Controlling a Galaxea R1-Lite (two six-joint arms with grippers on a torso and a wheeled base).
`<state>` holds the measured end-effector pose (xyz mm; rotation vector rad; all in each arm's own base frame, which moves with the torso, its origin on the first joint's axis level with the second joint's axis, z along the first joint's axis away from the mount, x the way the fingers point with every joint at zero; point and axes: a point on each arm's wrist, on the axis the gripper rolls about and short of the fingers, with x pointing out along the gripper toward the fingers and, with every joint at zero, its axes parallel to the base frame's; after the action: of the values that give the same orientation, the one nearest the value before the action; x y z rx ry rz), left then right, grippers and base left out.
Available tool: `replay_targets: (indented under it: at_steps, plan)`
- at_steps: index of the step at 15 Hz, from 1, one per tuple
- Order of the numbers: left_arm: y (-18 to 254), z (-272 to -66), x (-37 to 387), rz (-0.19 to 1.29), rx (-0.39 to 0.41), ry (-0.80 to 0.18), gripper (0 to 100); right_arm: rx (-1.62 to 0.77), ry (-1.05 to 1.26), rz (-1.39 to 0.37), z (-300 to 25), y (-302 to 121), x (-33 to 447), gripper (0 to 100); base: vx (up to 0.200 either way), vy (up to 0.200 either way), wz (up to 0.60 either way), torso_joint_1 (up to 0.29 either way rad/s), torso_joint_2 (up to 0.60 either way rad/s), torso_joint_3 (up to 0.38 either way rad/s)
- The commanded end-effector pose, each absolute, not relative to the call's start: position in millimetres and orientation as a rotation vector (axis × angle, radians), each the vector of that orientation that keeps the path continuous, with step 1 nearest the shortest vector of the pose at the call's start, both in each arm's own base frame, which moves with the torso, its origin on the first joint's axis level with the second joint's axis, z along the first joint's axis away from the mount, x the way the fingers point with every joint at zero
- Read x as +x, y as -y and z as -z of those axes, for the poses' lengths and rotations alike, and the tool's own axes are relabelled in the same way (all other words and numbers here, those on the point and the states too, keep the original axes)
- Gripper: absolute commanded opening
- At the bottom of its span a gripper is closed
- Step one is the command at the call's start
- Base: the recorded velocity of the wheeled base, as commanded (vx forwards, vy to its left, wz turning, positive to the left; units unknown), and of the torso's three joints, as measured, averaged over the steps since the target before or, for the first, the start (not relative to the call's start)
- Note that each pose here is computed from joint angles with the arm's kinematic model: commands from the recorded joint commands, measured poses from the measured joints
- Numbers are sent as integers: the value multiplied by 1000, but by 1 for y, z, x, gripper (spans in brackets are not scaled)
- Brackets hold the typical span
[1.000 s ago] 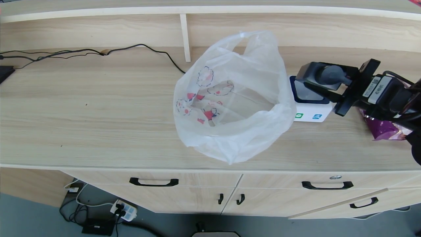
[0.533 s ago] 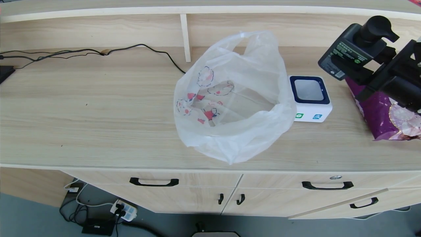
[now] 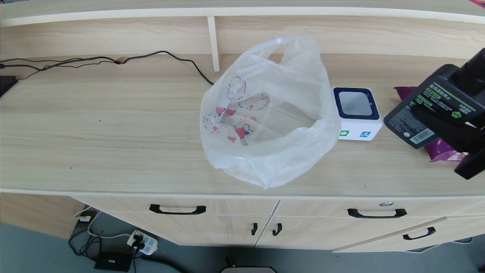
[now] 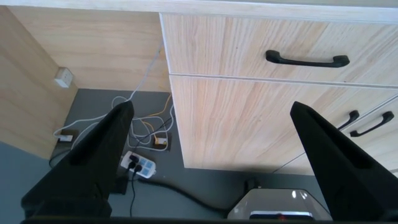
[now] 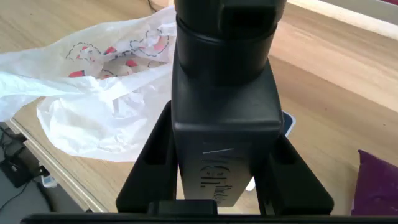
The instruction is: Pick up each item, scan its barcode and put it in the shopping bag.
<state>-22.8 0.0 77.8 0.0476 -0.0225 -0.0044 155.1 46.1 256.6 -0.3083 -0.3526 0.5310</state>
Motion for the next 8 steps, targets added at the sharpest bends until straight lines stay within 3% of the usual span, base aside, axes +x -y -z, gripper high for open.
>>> replay_targets:
  at_steps: [1,6,8]
  plan:
    - [0,-78,-23,4,48,22,100,-307,404,-524,-268,-42,139,0,0,0,0,0,0,0]
    - [0,-78,-23,4,46,20,100,-273,403,-529,-275,-43,139,0,0,0,600,-1,0,3]
    - [0,-78,-23,4,43,20,100,-235,436,-461,-294,-42,150,0,0,0,600,5,-2,7]
